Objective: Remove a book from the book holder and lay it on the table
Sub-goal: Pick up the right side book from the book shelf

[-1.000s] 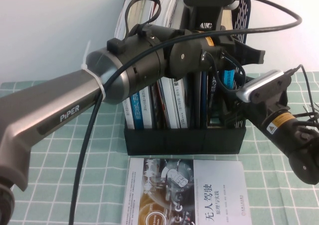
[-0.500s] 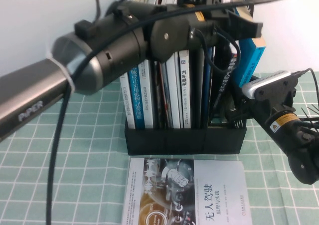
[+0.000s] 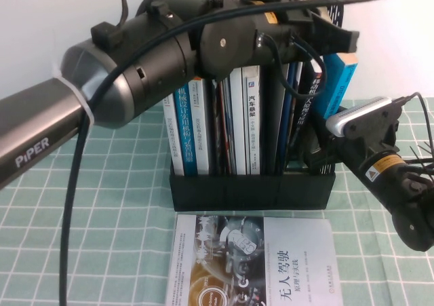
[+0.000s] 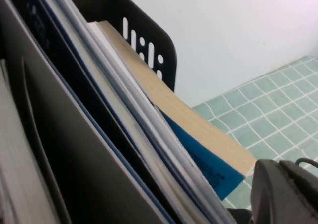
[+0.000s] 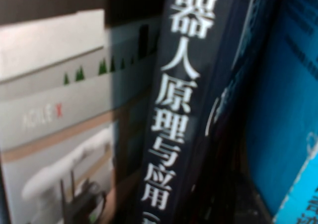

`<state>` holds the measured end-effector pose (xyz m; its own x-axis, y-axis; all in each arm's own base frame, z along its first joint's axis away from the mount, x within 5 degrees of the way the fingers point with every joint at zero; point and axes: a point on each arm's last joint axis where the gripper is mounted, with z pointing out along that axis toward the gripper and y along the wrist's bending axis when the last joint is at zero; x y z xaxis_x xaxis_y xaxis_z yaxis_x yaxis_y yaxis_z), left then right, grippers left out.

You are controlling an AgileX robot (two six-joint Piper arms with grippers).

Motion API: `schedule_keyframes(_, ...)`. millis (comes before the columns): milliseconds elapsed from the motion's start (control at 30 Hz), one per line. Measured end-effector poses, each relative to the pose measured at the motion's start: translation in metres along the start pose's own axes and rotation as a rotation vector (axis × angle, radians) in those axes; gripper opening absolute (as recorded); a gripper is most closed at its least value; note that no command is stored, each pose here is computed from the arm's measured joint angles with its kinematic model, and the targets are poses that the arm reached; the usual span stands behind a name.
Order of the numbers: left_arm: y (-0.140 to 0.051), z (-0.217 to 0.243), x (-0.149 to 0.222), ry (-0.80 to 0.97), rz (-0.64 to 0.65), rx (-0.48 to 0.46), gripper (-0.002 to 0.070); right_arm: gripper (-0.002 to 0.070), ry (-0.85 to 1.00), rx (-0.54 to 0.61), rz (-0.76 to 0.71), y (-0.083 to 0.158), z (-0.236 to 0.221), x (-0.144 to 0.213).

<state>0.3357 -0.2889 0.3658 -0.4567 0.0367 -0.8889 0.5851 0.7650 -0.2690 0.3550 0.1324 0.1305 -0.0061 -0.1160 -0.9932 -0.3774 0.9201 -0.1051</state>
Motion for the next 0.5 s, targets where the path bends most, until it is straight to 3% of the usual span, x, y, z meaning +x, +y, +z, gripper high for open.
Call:
schedule_keyframes(167,-0.015,0.001,0.005,0.02,0.057,0.032,-0.0003,0.0242,0.005,-0.006,-0.001,0.0,0.0,-0.002)
schedule_keyframes(500,-0.017,0.0,0.006,0.028,0.079,0.035,-0.0003,0.0228,0.028,-0.019,-0.006,-0.001,-0.004,-0.022)
